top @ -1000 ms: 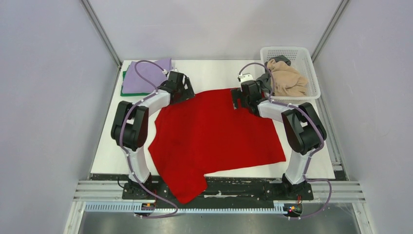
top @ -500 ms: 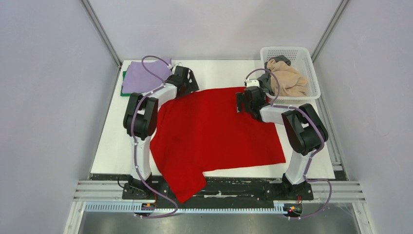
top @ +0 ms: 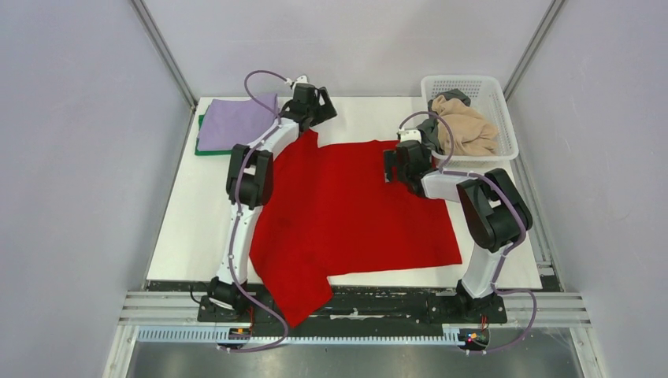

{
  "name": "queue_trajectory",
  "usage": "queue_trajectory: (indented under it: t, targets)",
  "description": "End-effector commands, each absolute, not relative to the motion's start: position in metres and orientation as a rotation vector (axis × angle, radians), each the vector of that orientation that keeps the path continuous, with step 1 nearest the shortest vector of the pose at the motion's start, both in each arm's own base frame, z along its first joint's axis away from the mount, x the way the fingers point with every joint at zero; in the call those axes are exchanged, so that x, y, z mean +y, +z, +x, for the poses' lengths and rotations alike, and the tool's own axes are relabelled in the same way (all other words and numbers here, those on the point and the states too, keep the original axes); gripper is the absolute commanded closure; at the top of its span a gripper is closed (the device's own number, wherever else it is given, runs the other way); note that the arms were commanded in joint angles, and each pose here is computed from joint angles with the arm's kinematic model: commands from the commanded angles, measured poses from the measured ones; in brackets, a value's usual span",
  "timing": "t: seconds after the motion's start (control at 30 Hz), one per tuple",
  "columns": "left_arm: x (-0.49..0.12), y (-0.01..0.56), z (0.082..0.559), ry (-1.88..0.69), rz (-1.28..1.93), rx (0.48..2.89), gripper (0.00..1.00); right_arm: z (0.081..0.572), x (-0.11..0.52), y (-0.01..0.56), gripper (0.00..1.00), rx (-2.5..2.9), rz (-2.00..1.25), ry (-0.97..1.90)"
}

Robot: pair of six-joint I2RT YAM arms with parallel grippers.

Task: Fold and stack the t-shirts
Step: Flatten out the tshirt

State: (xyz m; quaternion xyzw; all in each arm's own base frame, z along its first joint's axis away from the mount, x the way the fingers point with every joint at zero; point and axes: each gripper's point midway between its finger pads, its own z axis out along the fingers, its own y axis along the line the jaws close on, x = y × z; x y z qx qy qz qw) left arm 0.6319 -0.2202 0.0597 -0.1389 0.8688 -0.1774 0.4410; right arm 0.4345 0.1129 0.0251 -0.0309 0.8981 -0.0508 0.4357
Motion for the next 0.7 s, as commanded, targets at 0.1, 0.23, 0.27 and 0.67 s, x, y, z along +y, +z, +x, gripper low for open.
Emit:
queue_trajectory:
  t: [0.1, 0.23, 0.27, 0.67]
  targets:
    - [-0.249, 0.154, 0.635, -0.600, -0.169, 2.045, 0.00, 0.421, 0.093, 0.028, 0.02, 2.265, -0.063, -0.211]
    - [-0.241, 0.188, 0.592, -0.583, -0.119, 2.056, 0.00, 0.424, 0.095, 0.048, 0.02, 2.230, -0.051, -0.186]
    - [-0.238, 0.195, 0.577, -0.569, -0.109, 2.059, 0.00, 0.423, 0.096, 0.052, 0.02, 2.222, -0.053, -0.180]
    - [-0.188, 0.130, 0.445, -0.392, -0.224, 2.227, 0.00, 0.444, 0.094, 0.067, 0.02, 2.139, -0.109, -0.048]
